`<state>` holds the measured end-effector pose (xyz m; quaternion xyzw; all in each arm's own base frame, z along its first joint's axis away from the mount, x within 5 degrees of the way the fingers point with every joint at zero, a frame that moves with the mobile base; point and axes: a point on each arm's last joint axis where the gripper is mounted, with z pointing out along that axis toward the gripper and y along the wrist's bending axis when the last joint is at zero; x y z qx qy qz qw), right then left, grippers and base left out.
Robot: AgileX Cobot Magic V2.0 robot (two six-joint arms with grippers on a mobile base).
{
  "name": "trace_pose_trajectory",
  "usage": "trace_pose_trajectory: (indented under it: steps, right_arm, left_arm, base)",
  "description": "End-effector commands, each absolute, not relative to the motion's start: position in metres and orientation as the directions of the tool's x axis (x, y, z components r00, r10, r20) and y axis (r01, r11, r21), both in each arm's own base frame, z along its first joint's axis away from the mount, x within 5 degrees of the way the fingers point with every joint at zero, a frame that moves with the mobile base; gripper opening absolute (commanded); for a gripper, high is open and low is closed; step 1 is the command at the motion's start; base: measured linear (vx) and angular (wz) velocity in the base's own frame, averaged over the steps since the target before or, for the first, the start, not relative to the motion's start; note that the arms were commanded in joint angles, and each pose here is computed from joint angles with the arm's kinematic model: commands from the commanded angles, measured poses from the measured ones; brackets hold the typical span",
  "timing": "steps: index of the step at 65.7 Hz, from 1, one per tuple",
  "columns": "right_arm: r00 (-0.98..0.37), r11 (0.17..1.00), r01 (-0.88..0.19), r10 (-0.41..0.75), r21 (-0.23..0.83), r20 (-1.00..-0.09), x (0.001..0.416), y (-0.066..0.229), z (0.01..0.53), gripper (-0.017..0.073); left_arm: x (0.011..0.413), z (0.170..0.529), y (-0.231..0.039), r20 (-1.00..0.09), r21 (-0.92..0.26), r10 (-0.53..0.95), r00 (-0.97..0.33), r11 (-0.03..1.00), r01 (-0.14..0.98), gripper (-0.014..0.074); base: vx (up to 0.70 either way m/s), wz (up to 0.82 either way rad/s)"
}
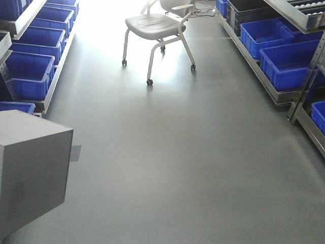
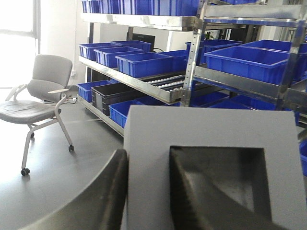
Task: Sort gray base to blue bin
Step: 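Drive the base down the aisle between blue bin shelves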
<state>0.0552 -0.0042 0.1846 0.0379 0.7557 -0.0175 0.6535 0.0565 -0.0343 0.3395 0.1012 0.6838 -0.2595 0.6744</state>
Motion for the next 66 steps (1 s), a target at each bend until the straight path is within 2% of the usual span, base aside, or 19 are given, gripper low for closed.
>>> trace_pose_trajectory:
  steps: [1, 48, 66]
  right_arm:
    - [-0.074, 0.997, 0.079, 0.011, 0.005, -0.997, 0.0562, -0.0044, 0.1908, -0.0005]
    - [-0.074, 0.997, 0.079, 0.011, 0.005, -0.997, 0.0562, -0.0044, 0.1908, -0.0005]
    - [-0.074, 0.997, 0.079, 0.011, 0.005, -0.997, 0.0562, -0.0044, 0.1908, -0.0005]
  left_arm:
    - [0.0557, 0.3571, -0.0312, -0.956, -0.24, -0.29, 0.028, 0.838, 0.491, 0.0004]
    - [0.0557, 0.3571, -0.0312, -0.956, -0.24, -0.29, 0.028, 0.838, 0.491, 0.0004]
    - [0.0557, 0.3571, -0.0312, -0.956, -0.24, -0.29, 0.028, 0.838, 0.491, 0.0004]
  base:
    - [0.4, 0.04]
    - [0.34, -0.01]
    - [0.3, 0.22]
